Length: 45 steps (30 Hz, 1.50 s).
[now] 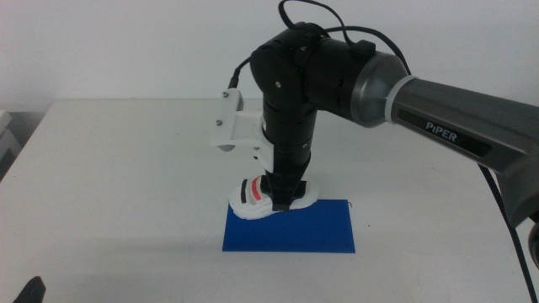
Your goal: Use one arm to grab the shoe from the table and place it on the mat.
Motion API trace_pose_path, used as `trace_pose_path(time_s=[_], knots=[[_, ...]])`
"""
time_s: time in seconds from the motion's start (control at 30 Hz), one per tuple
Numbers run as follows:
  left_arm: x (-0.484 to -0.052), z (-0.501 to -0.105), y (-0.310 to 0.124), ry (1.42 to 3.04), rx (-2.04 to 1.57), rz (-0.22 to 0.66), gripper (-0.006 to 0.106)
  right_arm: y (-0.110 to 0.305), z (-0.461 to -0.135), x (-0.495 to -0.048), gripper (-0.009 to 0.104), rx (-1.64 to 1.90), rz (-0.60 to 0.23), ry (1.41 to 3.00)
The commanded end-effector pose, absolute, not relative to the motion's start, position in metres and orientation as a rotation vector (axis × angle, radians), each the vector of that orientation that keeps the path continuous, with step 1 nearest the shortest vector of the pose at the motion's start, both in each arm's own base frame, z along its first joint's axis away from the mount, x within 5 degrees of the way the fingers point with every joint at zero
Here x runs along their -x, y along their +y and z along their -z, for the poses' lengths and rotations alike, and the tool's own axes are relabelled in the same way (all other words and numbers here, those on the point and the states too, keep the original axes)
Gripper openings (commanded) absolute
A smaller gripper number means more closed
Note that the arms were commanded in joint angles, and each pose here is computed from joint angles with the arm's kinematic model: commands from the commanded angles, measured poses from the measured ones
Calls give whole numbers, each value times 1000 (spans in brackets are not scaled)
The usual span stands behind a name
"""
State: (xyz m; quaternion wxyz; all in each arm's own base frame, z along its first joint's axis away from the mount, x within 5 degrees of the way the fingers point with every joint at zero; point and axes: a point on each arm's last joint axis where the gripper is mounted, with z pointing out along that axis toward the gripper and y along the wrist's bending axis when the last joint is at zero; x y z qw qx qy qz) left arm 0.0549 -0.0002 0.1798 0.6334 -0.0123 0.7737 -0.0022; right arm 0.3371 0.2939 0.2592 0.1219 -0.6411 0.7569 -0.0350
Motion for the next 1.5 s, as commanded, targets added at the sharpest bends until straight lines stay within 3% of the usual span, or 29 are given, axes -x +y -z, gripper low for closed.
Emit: trace_pose_path(time_s=[0.0, 0.17, 0.37, 0.93, 1.03, 1.13, 1.27, 1.47], knots=[[-56, -185, 0, 1686, 39, 13, 94, 279, -285, -338, -4, 1846, 93, 2197], [-56, -185, 0, 1686, 39, 13, 94, 273, -273, -351, -4, 1809, 88, 2231], [-56, -185, 0, 1686, 39, 13, 94, 273, -258, -360, -4, 1781, 24, 2276], [-56, -185, 0, 1686, 39, 13, 94, 274, -230, -368, 0, 1810, 30, 2328], [-56, -185, 0, 1686, 39, 13, 94, 275, -230, -368, 56, 1814, 17, 2321], [-56, -185, 0, 1686, 39, 13, 94, 274, -232, -368, 76, 1801, -1, 2327], [-56, -185, 0, 1686, 39, 13, 94, 269, -251, -365, 90, 1728, -72, 2329], [-56, -185, 0, 1686, 39, 13, 94, 226, -316, -358, 92, 1280, -120, 2448]])
